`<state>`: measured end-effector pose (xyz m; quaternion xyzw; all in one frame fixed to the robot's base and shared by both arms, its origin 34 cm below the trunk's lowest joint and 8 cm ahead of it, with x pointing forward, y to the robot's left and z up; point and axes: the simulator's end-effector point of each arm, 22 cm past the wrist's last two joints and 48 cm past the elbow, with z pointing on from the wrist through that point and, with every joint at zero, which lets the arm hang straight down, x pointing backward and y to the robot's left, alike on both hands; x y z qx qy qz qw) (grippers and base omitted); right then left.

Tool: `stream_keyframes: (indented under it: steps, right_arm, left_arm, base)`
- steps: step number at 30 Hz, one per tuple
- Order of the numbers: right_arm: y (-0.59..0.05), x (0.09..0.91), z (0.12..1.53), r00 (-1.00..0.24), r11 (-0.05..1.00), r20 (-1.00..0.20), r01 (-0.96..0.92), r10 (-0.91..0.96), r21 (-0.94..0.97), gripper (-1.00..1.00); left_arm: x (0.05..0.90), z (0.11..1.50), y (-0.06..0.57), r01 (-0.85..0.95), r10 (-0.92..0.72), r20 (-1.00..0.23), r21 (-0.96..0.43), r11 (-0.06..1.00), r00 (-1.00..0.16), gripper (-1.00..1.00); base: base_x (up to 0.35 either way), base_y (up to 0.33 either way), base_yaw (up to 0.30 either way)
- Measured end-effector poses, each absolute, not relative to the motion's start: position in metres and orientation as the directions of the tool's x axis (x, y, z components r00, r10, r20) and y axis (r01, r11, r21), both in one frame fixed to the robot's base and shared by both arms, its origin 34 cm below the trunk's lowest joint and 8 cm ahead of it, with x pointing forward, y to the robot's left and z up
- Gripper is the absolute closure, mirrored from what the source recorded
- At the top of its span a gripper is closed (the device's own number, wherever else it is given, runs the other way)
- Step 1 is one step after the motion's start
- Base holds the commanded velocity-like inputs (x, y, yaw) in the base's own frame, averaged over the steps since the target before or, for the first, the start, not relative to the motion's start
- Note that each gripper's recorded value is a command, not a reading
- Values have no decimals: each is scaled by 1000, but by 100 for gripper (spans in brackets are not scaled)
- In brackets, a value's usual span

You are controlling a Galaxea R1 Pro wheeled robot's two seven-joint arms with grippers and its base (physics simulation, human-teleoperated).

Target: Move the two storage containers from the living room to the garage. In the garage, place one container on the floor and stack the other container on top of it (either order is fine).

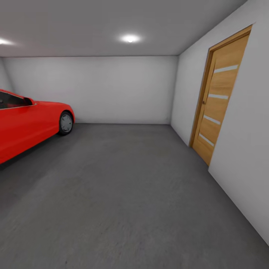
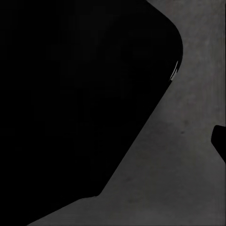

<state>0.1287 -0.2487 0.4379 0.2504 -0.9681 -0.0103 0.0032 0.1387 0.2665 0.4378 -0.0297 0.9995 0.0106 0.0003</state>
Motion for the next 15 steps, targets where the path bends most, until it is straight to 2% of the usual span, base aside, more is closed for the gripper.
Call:
stream_keyframes:
  steps: [15]
  right_arm:
    - [-249,129,438,-874,874,1,-485,-485,22,-100]
  left_arm:
    - [139,438,264,-60,-60,-1,18,998,-998,-100]
  base:
    - [323,0,0]
